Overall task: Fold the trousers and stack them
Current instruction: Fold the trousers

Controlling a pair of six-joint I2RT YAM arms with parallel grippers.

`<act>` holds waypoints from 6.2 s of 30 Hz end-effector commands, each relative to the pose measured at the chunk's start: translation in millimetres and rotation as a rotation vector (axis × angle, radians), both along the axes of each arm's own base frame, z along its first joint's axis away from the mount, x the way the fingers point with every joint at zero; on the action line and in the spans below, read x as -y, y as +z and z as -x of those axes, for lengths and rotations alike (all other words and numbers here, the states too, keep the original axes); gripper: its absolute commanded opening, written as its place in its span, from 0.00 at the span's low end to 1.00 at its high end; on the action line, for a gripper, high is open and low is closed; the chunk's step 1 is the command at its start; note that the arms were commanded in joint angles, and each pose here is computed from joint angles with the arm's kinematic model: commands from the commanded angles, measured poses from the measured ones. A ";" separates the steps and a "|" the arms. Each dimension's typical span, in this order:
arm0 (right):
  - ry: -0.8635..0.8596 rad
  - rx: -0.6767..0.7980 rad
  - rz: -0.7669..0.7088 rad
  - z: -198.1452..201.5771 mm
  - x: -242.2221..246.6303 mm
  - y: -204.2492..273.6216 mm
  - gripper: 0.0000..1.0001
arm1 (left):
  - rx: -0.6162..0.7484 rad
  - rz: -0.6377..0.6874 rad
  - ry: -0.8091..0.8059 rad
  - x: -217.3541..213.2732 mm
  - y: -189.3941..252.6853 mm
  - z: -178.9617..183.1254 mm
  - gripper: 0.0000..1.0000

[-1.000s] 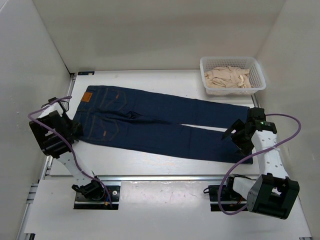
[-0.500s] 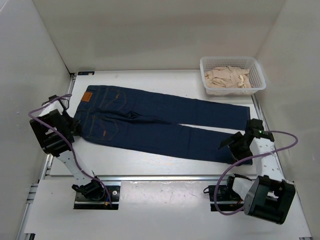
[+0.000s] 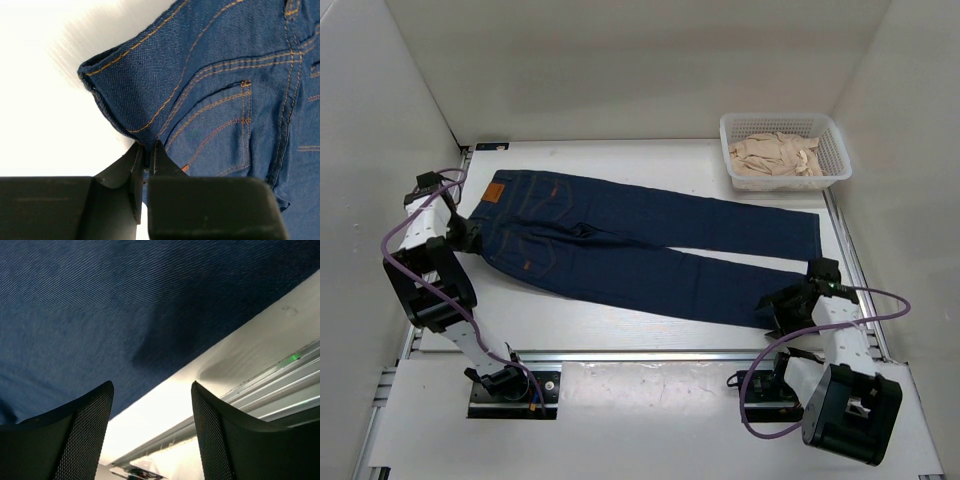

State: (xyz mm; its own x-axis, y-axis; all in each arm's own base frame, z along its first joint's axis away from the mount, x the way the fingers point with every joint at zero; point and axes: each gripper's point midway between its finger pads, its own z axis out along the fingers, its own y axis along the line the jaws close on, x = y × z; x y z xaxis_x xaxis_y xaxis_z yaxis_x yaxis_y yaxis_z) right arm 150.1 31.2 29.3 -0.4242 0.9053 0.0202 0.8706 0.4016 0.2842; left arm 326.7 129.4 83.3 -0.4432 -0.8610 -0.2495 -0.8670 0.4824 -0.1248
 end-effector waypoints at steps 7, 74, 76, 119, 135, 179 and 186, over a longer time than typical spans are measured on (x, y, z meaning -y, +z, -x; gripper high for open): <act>-0.103 0.046 0.087 -12.2 18.8 -17.6 0.55 | 0.051 -0.052 0.033 -7.3 19.6 0.4 0.11; 0.166 0.290 0.520 -328.2 116.5 109.4 0.01 | 0.140 -0.207 0.027 -37.2 89.9 -94.2 0.11; 0.164 0.297 0.522 -338.0 118.2 108.9 0.01 | 0.144 -0.205 0.037 -40.0 84.8 -102.9 0.11; 0.057 0.218 0.179 -291.7 116.6 1.2 0.43 | -0.128 0.144 -0.064 8.5 -64.9 -36.5 0.86; 0.050 0.233 0.259 -297.8 127.4 28.0 0.00 | -0.030 -0.045 -0.014 -27.7 -0.7 -60.2 0.10; 0.014 0.083 0.225 -244.0 120.9 -25.4 0.00 | -0.062 0.076 -0.005 -8.1 -51.2 -59.0 0.73; 0.032 0.085 0.230 -241.4 120.6 -24.1 0.00 | 0.000 0.075 -0.012 -11.1 -44.0 -77.2 0.83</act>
State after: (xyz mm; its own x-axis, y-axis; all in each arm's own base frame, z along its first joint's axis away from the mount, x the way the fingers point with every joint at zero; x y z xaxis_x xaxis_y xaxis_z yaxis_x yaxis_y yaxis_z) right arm 400.3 -87.3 15.0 -0.4296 0.8761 -0.2189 0.8247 0.4794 0.3000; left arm 376.3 132.8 14.7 -0.4719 -0.8770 -0.0905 -0.8753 0.4783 -0.0710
